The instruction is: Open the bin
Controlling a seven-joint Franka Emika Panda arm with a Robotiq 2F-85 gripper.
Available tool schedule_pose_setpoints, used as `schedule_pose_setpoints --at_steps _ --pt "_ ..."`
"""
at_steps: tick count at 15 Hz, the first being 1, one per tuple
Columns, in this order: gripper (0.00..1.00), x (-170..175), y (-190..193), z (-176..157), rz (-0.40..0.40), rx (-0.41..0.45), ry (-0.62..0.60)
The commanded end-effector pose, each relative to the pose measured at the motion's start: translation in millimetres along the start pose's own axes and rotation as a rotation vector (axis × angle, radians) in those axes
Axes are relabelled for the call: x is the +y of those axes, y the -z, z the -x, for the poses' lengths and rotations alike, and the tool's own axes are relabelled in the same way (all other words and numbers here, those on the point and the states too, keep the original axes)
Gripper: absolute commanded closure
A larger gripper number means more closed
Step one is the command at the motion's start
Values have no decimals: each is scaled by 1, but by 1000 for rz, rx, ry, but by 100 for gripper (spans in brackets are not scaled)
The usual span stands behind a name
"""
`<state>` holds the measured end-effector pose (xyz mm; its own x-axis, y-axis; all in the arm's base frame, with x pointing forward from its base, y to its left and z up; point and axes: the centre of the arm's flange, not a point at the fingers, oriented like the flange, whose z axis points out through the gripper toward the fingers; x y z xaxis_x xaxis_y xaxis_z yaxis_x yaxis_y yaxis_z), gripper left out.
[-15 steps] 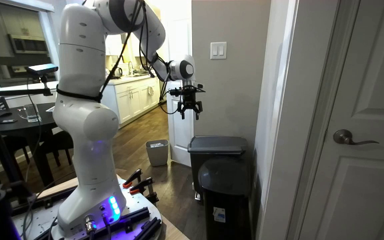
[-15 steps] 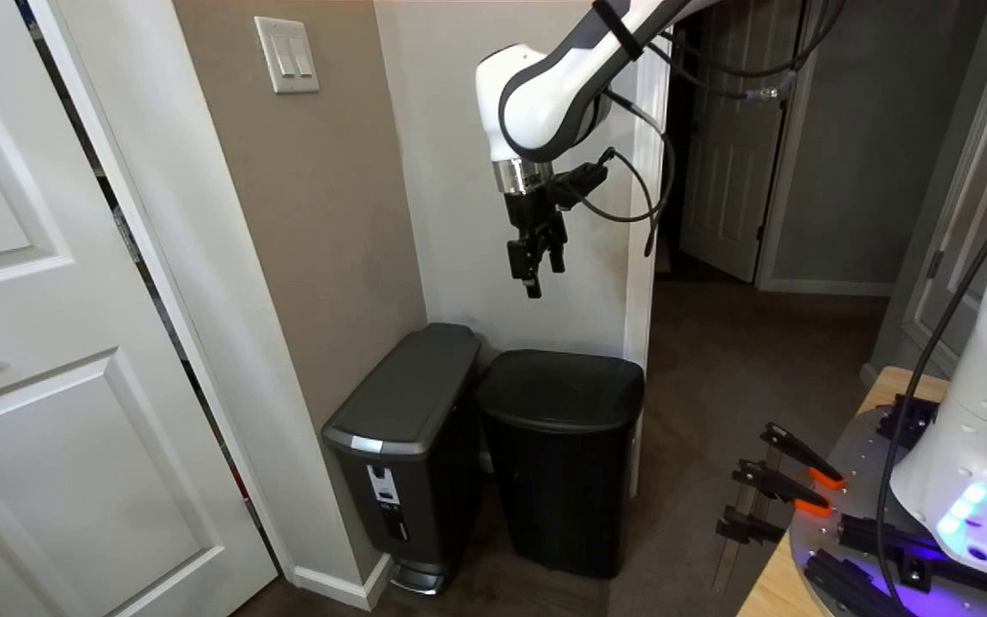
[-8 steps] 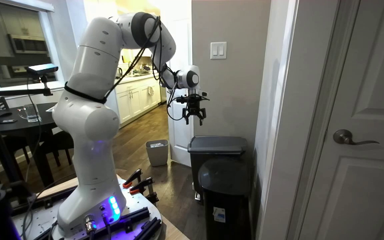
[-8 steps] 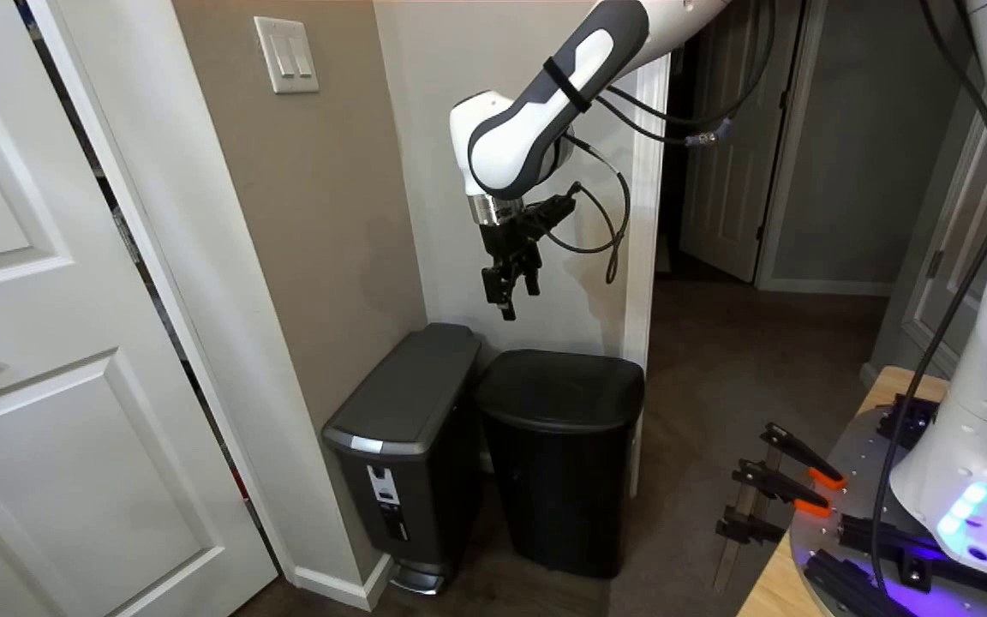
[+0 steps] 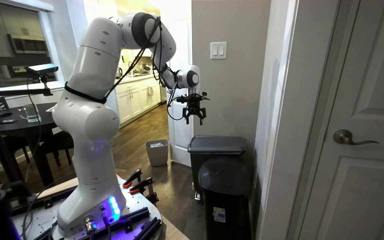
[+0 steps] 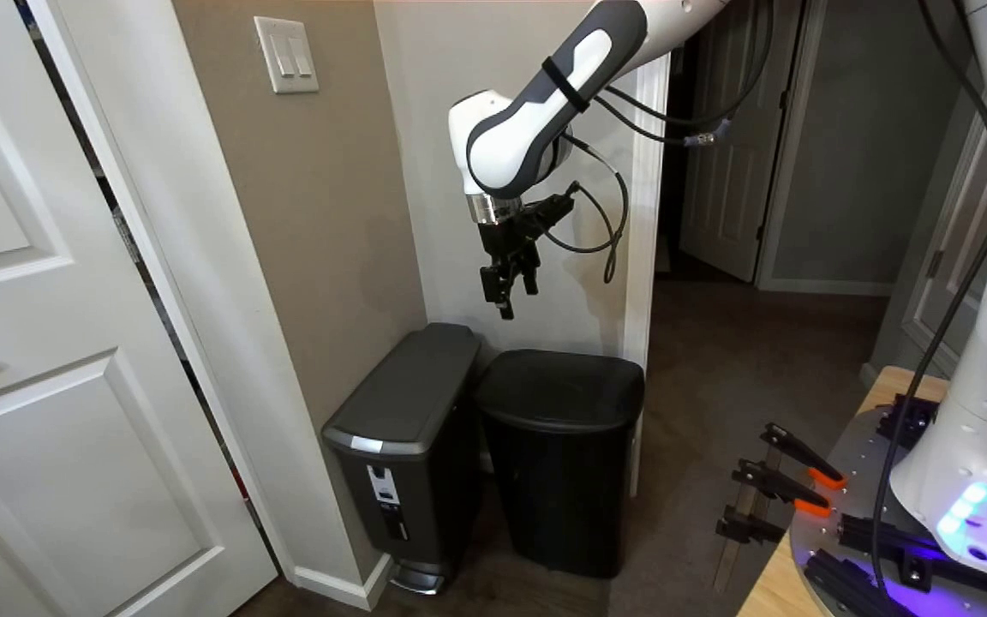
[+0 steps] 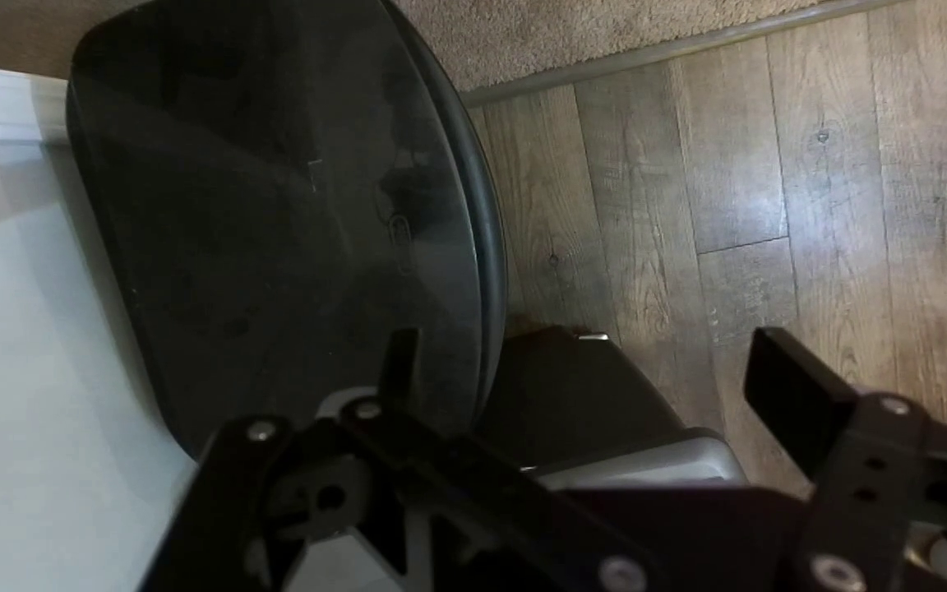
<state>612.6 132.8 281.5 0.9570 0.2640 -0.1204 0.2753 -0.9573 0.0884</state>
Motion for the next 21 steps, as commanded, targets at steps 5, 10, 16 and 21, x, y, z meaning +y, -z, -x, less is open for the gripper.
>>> schedule_pose_setpoints --at_steps 5,10,16,21 --pt "0 -10 -20 -30 40 -23 37" --pt "0 -37 -77 -75 111 -37 109" --pt "0 -45 -135 -122 314 -38 184" --pt "0 -43 -152 -148 306 -36 217"
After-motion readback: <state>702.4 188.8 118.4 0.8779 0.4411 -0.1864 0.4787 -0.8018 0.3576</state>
